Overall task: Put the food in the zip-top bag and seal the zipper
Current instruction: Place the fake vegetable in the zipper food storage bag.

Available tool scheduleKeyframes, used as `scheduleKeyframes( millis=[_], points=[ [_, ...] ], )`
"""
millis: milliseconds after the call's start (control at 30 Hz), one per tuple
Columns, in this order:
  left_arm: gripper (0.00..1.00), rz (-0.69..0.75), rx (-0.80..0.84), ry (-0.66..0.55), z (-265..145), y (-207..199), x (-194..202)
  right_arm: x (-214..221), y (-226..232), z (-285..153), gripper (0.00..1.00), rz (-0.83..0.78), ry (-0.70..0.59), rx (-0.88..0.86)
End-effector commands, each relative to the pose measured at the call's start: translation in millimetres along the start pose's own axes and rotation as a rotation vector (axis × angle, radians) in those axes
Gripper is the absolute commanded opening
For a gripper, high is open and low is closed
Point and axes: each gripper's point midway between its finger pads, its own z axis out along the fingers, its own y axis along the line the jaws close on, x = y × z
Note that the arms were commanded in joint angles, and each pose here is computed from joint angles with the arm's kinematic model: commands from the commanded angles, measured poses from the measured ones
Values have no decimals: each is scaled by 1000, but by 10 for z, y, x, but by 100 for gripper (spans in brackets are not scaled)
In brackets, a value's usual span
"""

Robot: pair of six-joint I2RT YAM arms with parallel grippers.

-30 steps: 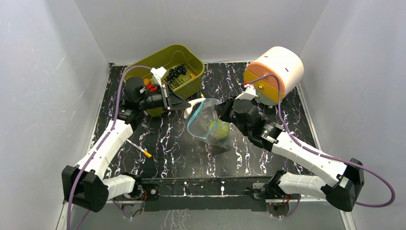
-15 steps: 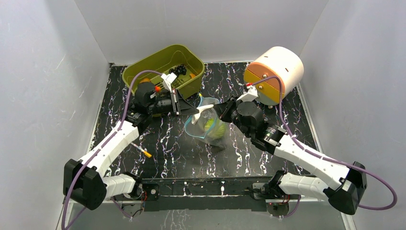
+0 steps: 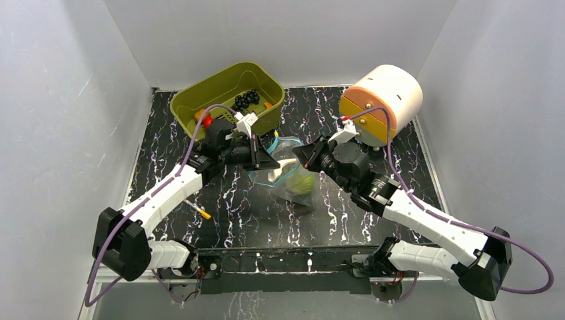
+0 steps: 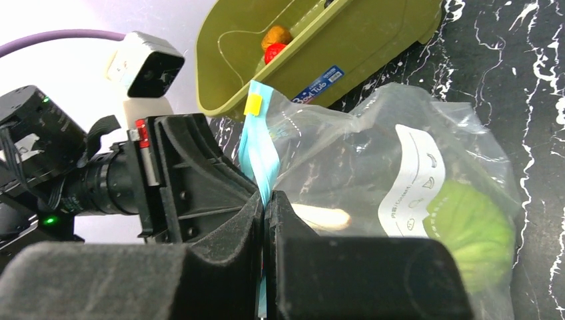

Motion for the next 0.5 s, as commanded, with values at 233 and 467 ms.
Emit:
scheduleKeyframes(
  millis=[233,467],
  points=[
    [24,98,50,-22,-17,-302,-155,-138,144,-60,0,54,-59,-70],
    [59,161,63,-85,-242,-524,-241,-128,114,-76,0,43,-38,-41]
  ],
)
